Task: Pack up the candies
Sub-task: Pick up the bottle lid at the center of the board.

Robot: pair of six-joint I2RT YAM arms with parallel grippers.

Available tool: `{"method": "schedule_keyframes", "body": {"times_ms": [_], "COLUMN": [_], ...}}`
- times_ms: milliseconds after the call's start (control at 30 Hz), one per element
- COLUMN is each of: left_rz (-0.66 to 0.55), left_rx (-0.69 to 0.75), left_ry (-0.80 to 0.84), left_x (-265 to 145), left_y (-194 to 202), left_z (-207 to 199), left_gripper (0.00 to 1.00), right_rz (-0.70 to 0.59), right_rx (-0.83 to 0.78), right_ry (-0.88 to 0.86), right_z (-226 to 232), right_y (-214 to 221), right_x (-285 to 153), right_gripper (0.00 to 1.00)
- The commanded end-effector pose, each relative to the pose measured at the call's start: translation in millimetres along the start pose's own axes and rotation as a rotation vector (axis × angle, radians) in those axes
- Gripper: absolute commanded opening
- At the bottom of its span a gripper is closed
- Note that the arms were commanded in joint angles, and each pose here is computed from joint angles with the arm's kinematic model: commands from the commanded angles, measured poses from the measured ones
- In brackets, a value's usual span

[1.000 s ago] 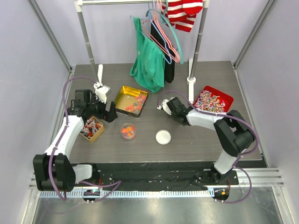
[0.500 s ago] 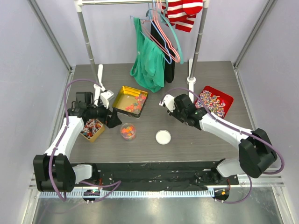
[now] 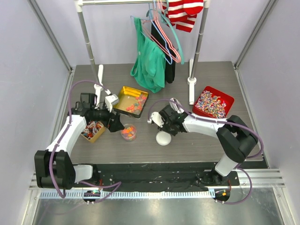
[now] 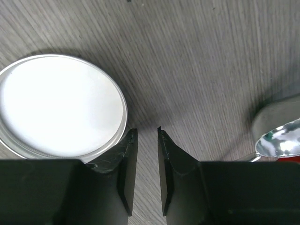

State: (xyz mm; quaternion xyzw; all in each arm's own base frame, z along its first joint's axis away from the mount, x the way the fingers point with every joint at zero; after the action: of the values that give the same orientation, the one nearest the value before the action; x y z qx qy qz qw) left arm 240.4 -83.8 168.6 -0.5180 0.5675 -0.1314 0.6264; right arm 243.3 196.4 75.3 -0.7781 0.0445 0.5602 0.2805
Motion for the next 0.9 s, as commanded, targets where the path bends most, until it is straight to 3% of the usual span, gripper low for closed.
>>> {"method": "schedule_keyframes", "body": {"times_ms": [0,167,333,533,867], "left_rz": [0.012,0.015,0.021,0.027,0.027], "left_rx": [0.015,0.014,0.01,0.007,0.008], "left_ry": [-0.006,-0.017,-0.02,-0.023,-0.023], "left_x": [5.2,5.4,6.7,7.5,7.6], "left_y": [-0.1,0.5,1.4,2.6,3.3], "left_z": [3.7,4.4,5.1,6.4,6.2], "left_gripper": [1.0,1.0,1.0,1.0,1.0], "right_rz": [-0.062,-0.125,-0.187,-0.159,-0.094], "right_rx": [0.032,0.076,0.093,0.076,0.069], "right_ry": [0.015,0.106,0.046,-0.097,-0.124], "right_z": [-5.4,-18.5,-13.1,3.8,8.8], "right_y": [-19.7,-33.5,-40.9,-39.1,-31.3], "right_x": [-7.0,-22.4,-36.4,-34.0,-14.6], "right_gripper": [0.29,0.29,0.3,0.32,0.32]}}
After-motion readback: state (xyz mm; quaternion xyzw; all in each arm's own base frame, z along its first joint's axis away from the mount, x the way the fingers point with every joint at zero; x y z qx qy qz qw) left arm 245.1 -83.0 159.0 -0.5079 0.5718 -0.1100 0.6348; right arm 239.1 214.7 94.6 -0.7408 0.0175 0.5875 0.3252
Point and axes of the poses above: each gripper's point midway between its finger pads, its own x axis out along the fingers, its own z axis along the line the jaws close on, y = z × x, the point moved 6 cm from there along -x, back along the fingers, and after that the axes turned 7 degrees about x, right-handed, at the moved point
